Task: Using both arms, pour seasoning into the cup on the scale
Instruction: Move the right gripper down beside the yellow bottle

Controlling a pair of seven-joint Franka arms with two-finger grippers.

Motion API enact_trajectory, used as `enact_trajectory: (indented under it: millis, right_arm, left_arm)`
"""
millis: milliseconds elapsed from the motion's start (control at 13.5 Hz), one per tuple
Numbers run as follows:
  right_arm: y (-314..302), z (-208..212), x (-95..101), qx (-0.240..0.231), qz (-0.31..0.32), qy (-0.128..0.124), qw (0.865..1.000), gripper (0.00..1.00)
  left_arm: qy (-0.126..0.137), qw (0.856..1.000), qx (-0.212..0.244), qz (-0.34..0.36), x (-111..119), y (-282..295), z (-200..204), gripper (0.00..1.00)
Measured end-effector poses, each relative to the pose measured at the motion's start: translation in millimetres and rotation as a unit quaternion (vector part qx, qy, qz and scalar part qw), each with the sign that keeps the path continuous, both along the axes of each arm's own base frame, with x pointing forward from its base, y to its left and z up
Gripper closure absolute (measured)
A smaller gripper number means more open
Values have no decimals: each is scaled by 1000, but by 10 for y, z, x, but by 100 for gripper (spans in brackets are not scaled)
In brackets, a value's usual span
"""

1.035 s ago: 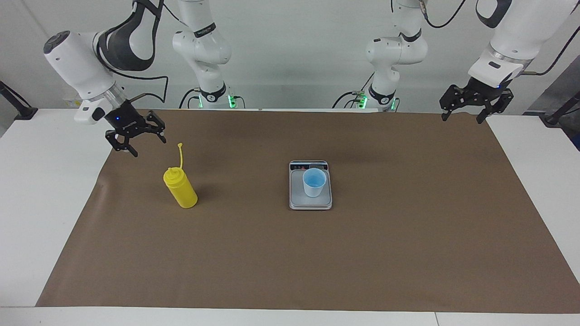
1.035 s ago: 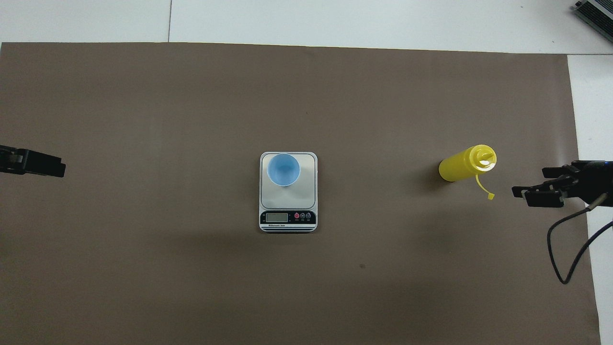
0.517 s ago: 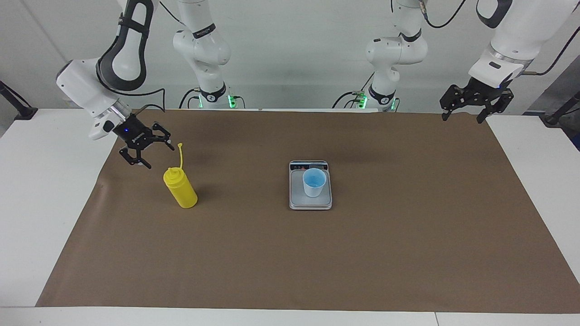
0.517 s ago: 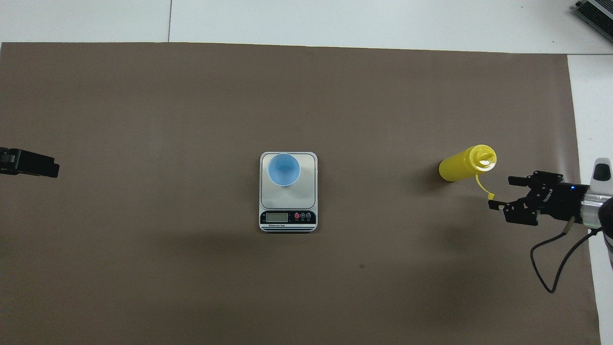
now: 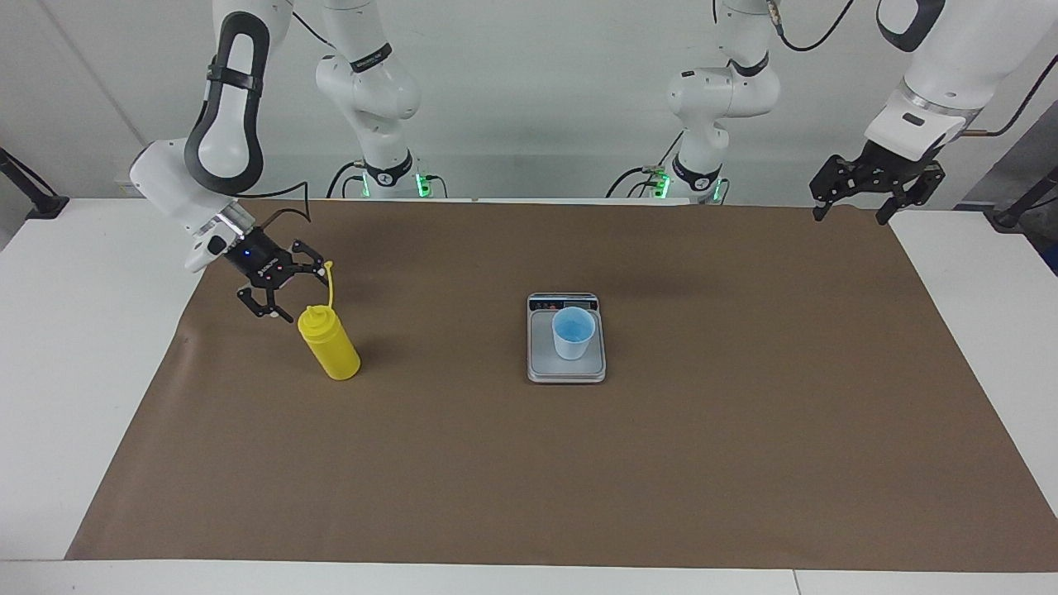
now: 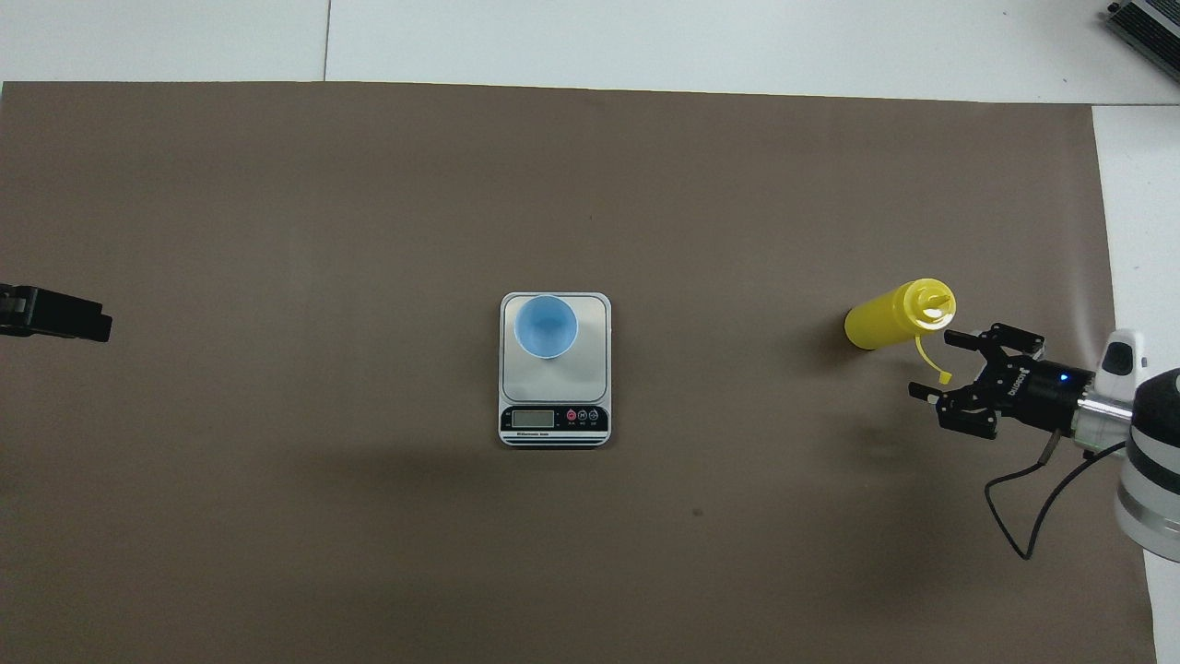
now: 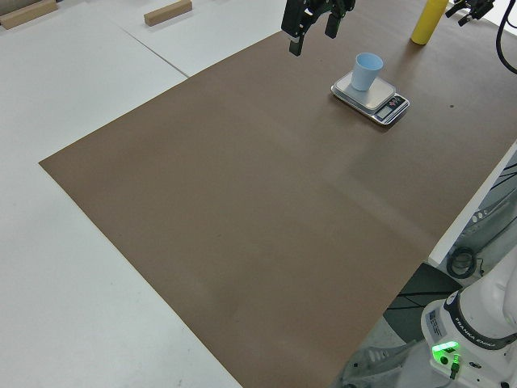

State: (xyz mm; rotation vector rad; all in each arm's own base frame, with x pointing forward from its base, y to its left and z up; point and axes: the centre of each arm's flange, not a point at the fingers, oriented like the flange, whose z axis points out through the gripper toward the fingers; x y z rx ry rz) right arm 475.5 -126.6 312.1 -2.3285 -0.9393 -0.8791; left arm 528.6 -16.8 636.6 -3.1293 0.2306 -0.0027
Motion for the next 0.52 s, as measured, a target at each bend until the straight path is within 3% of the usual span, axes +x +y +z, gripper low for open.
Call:
enact_trajectory:
  millis: [296, 517]
  right_arm:
    - [55, -152, 37, -4, 20, -58, 998, 0]
    - [191, -155, 85, 12, 15, -75, 997, 0]
  left_arm:
    - [0, 1000, 0, 0, 0, 0, 0, 0]
    - [0, 1000, 0, 0, 0, 0, 0, 0]
